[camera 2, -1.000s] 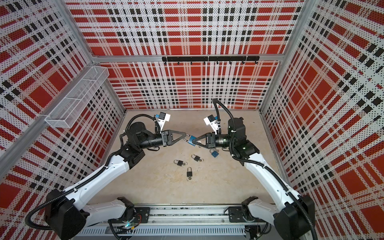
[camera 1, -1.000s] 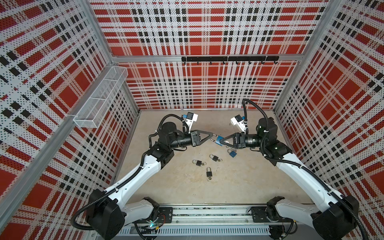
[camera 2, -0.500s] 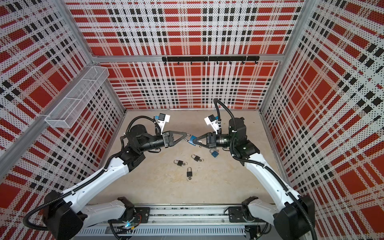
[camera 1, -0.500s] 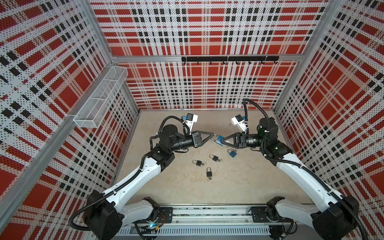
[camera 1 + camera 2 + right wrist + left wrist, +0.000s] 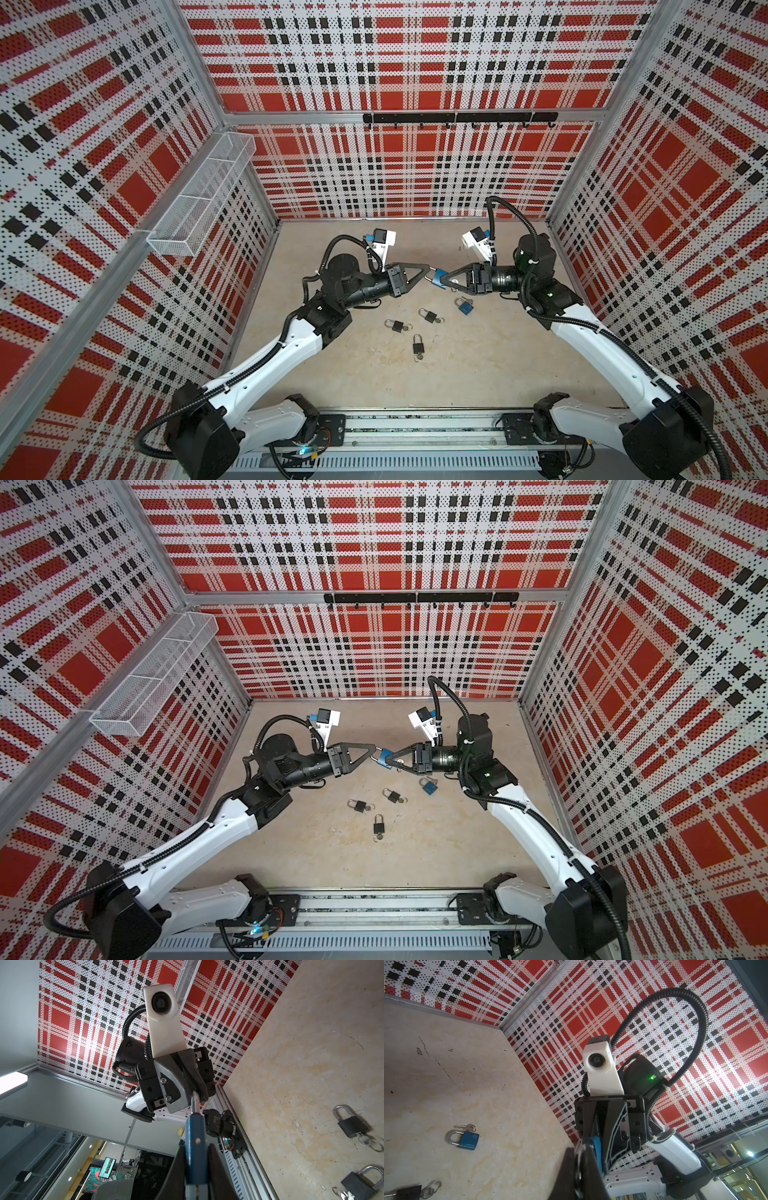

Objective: Lock with the key

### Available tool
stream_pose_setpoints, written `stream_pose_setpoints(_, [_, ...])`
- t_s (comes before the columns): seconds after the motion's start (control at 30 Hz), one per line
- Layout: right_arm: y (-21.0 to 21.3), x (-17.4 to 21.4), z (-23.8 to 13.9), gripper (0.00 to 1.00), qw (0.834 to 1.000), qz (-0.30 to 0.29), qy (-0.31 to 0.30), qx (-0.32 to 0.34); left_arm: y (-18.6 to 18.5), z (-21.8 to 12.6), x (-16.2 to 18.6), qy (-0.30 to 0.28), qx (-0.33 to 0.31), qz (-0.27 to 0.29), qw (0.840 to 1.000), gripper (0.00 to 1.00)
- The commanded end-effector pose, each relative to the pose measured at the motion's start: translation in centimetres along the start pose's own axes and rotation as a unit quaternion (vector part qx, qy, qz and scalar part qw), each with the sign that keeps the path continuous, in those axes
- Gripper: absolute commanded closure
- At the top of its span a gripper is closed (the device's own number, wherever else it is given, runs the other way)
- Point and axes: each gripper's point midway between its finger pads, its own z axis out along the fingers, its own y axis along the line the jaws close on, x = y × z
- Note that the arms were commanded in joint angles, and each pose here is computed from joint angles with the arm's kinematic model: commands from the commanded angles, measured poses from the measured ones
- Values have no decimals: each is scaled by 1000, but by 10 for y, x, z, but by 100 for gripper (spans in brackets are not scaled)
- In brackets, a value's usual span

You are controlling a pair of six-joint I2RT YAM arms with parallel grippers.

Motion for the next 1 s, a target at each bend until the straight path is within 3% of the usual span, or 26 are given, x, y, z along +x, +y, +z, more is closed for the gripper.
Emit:
stream_pose_setpoints(0.0, [16, -24, 9, 100, 996, -79, -44, -20, -23, 8, 72, 132, 60, -29, 989, 100])
stream_pose_setpoints(0.27, [5, -12, 6, 100, 996, -87, -25, 23, -21, -1, 43, 104, 59, -32, 992, 100])
stream_pose_setpoints(0.43, [-2, -8, 4, 100, 995, -86, -20, 38, -27, -7, 26, 93, 68, -30, 993, 83])
stream_pose_setpoints(0.63, [-3, -7, 5, 100, 995, -86, -19, 41, -32, -14, 15, 77, 77, -28, 994, 78])
stream_pose_setpoints(0.97, [-1, -8, 5, 100, 995, -88, -20, 41, -32, -18, 12, 67, 83, -31, 994, 94])
